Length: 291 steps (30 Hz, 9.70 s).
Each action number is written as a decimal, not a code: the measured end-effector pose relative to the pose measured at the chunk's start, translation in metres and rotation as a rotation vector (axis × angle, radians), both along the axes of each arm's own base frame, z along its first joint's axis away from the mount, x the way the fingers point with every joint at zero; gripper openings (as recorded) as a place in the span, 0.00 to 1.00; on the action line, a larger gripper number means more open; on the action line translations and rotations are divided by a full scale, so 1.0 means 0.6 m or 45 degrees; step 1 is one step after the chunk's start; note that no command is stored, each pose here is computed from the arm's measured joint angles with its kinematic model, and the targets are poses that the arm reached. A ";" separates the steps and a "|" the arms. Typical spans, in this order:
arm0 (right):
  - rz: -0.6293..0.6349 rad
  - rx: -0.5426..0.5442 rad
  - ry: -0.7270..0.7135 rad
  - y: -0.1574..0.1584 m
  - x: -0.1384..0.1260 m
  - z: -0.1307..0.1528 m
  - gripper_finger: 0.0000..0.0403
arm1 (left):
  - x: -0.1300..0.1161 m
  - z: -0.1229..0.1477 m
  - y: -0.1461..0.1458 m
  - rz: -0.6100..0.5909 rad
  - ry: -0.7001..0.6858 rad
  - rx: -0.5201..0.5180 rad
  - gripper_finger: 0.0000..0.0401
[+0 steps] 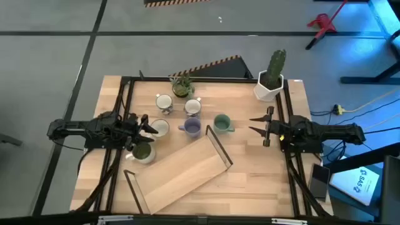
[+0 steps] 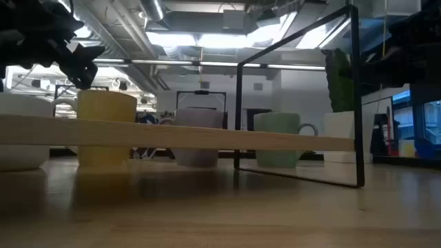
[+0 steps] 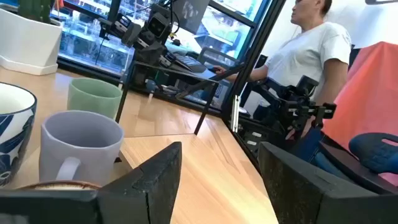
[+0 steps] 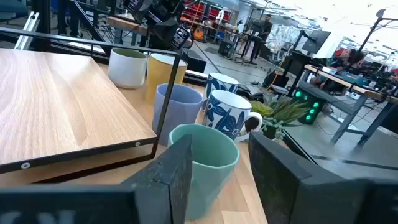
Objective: Place coffee mugs
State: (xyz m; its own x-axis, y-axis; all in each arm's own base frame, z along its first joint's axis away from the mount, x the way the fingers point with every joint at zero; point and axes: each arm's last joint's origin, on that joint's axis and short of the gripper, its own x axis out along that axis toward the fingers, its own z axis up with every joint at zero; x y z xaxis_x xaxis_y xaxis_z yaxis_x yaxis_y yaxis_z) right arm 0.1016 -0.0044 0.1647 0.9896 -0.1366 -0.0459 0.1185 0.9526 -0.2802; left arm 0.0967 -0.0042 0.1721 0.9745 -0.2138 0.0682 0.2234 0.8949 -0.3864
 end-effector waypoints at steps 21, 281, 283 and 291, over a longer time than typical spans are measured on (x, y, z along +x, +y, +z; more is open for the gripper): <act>0.000 0.000 0.000 0.000 0.000 0.000 0.35 | 0.000 0.000 0.000 0.000 0.000 0.000 0.52; -0.173 0.193 -0.051 -0.006 -0.001 0.001 0.35 | 0.235 0.146 -0.362 0.423 1.951 -0.153 0.04; -0.173 0.193 -0.051 -0.006 -0.001 0.001 0.35 | 0.232 0.146 -0.366 0.405 1.956 -0.163 0.04; -0.171 0.165 -0.045 -0.006 -0.001 0.001 0.35 | 0.228 0.146 -0.371 0.405 1.974 -0.190 0.04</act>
